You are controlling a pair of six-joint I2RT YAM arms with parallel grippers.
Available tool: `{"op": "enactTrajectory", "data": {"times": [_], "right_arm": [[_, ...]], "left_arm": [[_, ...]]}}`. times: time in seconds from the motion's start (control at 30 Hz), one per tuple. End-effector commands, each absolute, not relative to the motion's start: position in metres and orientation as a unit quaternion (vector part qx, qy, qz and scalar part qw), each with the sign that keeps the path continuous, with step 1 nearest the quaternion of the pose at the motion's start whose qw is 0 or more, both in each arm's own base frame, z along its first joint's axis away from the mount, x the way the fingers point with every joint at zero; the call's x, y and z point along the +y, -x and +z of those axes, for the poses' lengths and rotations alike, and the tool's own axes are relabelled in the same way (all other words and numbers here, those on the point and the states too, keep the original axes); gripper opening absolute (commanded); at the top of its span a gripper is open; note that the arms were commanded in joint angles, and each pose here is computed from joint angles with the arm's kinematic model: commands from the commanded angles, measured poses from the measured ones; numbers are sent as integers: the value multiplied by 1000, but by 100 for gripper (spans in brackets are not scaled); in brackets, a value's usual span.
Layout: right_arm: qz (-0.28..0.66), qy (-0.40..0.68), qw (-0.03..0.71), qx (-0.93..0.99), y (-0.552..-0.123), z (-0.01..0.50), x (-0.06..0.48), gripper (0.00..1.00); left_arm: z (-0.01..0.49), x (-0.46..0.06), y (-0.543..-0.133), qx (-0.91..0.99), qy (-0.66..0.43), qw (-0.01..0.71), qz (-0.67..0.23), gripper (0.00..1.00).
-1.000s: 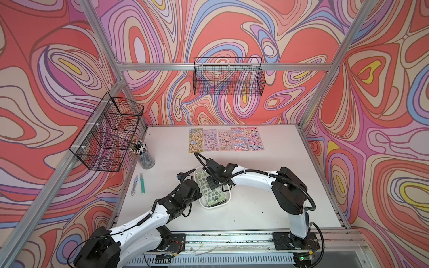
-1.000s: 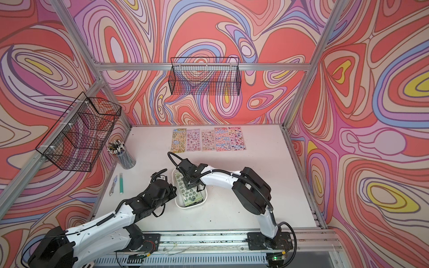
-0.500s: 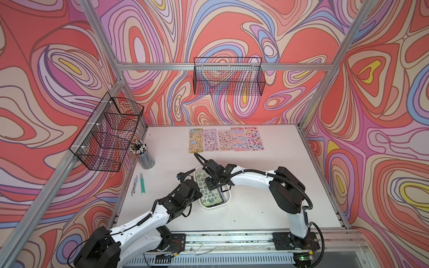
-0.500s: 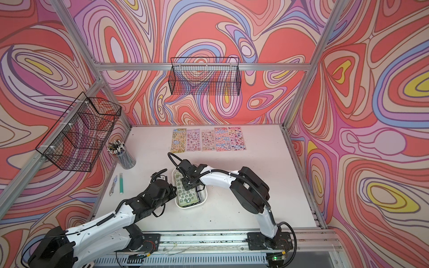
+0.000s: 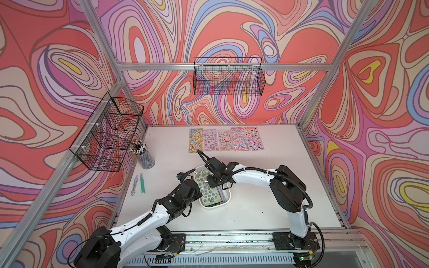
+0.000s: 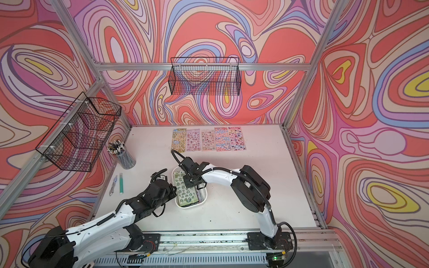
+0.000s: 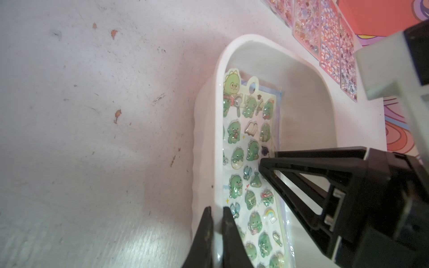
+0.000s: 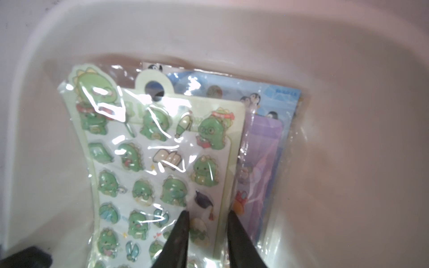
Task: Take the stickers out of the storage box
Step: Pick up the sticker from the storage box.
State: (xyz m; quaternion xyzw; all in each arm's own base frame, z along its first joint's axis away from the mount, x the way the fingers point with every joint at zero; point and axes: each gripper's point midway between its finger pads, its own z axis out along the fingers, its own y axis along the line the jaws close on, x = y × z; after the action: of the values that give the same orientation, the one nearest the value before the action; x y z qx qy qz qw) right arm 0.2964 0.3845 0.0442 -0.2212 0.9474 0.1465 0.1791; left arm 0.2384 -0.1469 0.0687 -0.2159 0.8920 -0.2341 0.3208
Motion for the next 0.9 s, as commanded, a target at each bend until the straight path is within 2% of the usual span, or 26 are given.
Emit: {"op": "enactTrajectory", "data": {"times": [0.0, 0.37, 0.87], "right_arm": [[172, 212, 169, 947, -296, 47, 383, 25], [222, 186, 153, 945, -301, 49, 375, 14], [225, 182, 157, 944, -304, 54, 374, 0]], "left_arm": [[71, -148, -244, 887, 219, 330, -239, 10], [69, -148, -243, 887, 219, 327, -239, 10], [69, -147, -242, 886, 221, 328, -240, 10]]}}
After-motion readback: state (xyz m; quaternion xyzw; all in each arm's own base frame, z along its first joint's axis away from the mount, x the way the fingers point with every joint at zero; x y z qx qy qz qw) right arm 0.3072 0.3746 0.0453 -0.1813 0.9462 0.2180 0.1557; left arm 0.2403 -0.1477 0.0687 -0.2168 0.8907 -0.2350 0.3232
